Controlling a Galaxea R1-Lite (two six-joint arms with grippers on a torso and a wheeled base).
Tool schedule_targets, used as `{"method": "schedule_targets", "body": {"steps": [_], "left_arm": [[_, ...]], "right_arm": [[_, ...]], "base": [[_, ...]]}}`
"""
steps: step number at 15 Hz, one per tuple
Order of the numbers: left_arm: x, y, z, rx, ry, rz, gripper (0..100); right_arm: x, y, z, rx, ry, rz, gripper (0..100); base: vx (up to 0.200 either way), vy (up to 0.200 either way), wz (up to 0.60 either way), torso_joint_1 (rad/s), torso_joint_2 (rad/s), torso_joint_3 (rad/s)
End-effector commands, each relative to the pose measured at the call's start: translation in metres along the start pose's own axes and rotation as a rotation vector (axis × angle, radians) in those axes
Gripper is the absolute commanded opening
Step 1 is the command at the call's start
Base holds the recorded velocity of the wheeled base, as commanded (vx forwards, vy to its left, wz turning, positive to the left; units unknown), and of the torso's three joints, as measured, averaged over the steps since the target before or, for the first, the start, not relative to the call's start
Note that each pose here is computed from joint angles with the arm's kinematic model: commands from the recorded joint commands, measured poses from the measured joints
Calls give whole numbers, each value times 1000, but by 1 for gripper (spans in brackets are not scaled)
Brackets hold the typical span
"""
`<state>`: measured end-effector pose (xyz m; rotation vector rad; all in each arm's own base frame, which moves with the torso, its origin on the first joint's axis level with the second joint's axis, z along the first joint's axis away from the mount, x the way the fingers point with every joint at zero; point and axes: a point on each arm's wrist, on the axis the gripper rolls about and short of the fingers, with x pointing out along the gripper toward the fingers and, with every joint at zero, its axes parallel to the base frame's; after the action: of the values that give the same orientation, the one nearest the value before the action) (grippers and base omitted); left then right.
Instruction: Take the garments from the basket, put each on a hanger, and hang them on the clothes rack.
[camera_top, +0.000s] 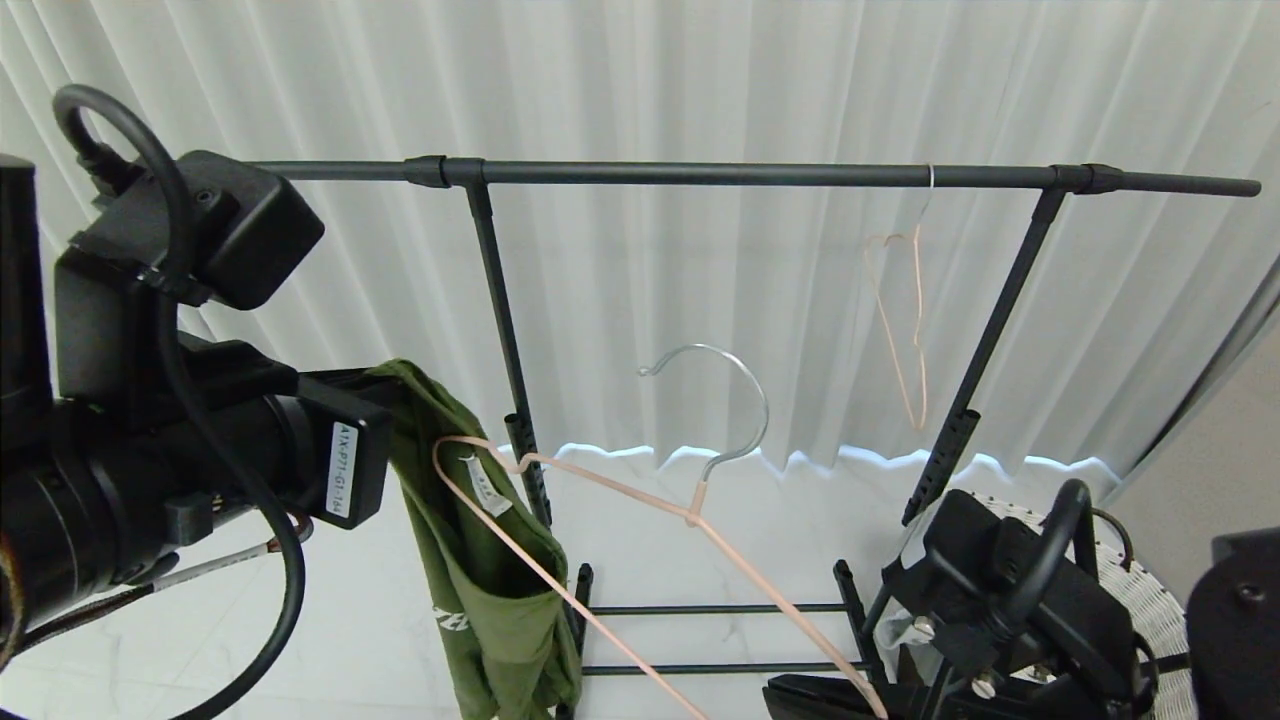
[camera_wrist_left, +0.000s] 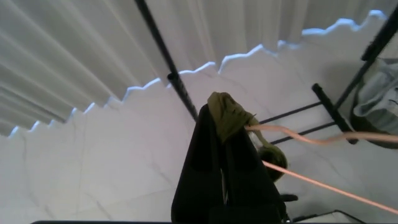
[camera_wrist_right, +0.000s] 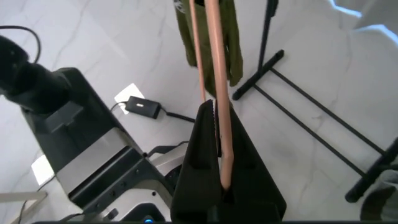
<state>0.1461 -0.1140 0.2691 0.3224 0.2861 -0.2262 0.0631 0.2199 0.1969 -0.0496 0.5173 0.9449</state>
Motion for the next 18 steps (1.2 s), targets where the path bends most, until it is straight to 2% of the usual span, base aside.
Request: {"method": "schedule_targets", "body": {"steps": [1,4,7,10,13,16,18], "left_arm": [[3,7,-1,-9,15,54,0],[7,16,-4,-8,35,104,0],[8,14,-4,-2,36,90,0],[13,11,-5,-25,50,84,0],[16,9,-8,-19,65,84,0],[15,10,-9,-19,65,85,0],[14,10,-9,-18,62,86,0]], "right_arm": [[-2,-2,-3,3,2,-15,0],[-2,-6,-7,2,-2,-75,0],[-1,-4,-6,5,-11,-74,0],[-4,3,-1,13,-64,-20,0],[-13,15,-5,-4,-59,53,0],[-16,17,-4,26,-64,76,0],[-25,14,-3,28,-49,131,0]], "base": [[0,0,0,0,0,0],[0,0,0,0,0,0],[0,0,0,0,0,0],[0,0,0,0,0,0],[0,0,0,0,0,0],[0,0,0,0,0,0],[0,0,0,0,0,0]]}}
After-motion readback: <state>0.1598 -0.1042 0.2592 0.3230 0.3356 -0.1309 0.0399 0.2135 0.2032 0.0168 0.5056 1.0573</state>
